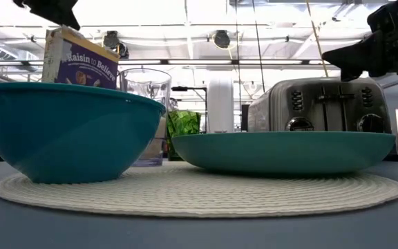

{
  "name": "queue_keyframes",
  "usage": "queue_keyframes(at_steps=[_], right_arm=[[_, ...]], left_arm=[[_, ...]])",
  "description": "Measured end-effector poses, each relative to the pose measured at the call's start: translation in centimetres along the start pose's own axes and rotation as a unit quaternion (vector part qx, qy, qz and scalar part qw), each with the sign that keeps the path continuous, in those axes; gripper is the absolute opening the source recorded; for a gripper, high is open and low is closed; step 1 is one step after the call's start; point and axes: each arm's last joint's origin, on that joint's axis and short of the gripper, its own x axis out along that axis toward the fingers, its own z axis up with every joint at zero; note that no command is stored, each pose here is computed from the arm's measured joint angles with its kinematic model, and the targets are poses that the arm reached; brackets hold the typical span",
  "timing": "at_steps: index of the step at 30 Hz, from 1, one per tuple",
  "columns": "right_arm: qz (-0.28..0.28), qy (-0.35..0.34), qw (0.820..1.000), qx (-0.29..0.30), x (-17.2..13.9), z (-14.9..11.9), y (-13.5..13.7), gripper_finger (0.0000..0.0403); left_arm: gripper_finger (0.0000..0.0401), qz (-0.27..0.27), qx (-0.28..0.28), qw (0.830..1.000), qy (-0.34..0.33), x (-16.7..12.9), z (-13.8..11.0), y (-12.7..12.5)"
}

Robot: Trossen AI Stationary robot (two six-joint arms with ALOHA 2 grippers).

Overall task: Arrange a breakfast setting
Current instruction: Pour the cereal into the blue bowl from the cereal box

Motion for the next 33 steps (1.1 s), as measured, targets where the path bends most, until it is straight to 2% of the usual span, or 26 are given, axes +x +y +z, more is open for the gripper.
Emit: queue_keyframes(at_steps=[5, 14, 20, 33], right_arm=[[0.0, 0.0, 1.0, 0.0, 0.0, 0.0, 0.0, 0.0006], [0.0, 0.0, 1.0, 0.0, 0.0, 0.0, 0.0, 0.0006], [0.0, 0.0, 1.0, 0.0, 0.0, 0.0, 0.0, 0.0006], [0.0, 0.0, 1.0, 0.0, 0.0, 0.0, 0.0, 0.0006]], left_arm=[[0.0232, -0.016, -0.006, 0.999, 0.033, 0.3, -0.6, -0.1], [0.0232, -0.023, 0.025, 0.994, 0.102, 1.2, -1.5, -0.6], [0.0227, -0.014, 0.042, 0.992, 0.122, 2.0, -1.5, -1.0], [0.0118, -0.002, 0.061, 0.989, 0.134, 2.6, -1.4, -1.1]])
